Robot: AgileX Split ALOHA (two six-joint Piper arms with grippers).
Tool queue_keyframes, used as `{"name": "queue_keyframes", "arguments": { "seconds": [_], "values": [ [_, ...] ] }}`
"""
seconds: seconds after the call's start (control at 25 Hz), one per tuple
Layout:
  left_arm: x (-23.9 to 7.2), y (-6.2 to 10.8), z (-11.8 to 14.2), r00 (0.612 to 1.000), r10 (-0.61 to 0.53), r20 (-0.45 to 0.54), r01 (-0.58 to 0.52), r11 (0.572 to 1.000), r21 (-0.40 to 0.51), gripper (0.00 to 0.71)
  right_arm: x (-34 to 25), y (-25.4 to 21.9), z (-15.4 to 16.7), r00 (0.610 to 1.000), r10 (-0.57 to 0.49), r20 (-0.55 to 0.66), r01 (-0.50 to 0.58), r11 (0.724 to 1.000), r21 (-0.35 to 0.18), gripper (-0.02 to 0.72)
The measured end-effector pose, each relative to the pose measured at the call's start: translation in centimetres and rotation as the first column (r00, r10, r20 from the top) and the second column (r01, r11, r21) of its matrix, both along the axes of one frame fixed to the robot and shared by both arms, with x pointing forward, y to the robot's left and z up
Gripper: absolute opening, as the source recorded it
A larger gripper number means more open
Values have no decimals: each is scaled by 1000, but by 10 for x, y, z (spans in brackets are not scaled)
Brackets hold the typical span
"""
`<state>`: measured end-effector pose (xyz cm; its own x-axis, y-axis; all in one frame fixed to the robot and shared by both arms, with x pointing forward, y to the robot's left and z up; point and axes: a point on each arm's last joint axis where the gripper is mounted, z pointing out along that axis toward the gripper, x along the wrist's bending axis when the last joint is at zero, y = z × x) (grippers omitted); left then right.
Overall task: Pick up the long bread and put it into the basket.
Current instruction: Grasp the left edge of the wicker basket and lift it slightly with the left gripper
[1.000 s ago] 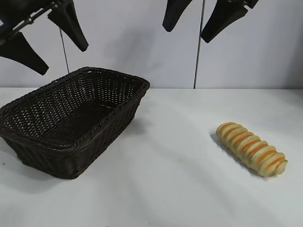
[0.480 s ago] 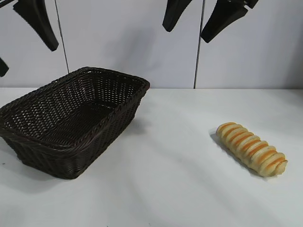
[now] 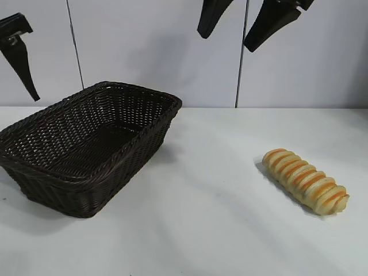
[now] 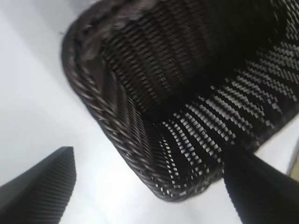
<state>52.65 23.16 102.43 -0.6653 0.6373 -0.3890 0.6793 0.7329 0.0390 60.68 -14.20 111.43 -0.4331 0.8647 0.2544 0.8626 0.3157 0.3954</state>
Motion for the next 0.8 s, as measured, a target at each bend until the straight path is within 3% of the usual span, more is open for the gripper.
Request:
{"name": "queue_keyframes", "arguments": {
  "seconds": [0.52,0.8],
  "values": [
    [-3,2,-20,998,61,15,-61,998,-9,624,0,0,0,1000,0,-1,0,1000,2,581],
    [6,0,-45,997,54,-55,-53,999,4,624,0,0,0,1000,0,-1,0,1000,3,581]
  ]
}}
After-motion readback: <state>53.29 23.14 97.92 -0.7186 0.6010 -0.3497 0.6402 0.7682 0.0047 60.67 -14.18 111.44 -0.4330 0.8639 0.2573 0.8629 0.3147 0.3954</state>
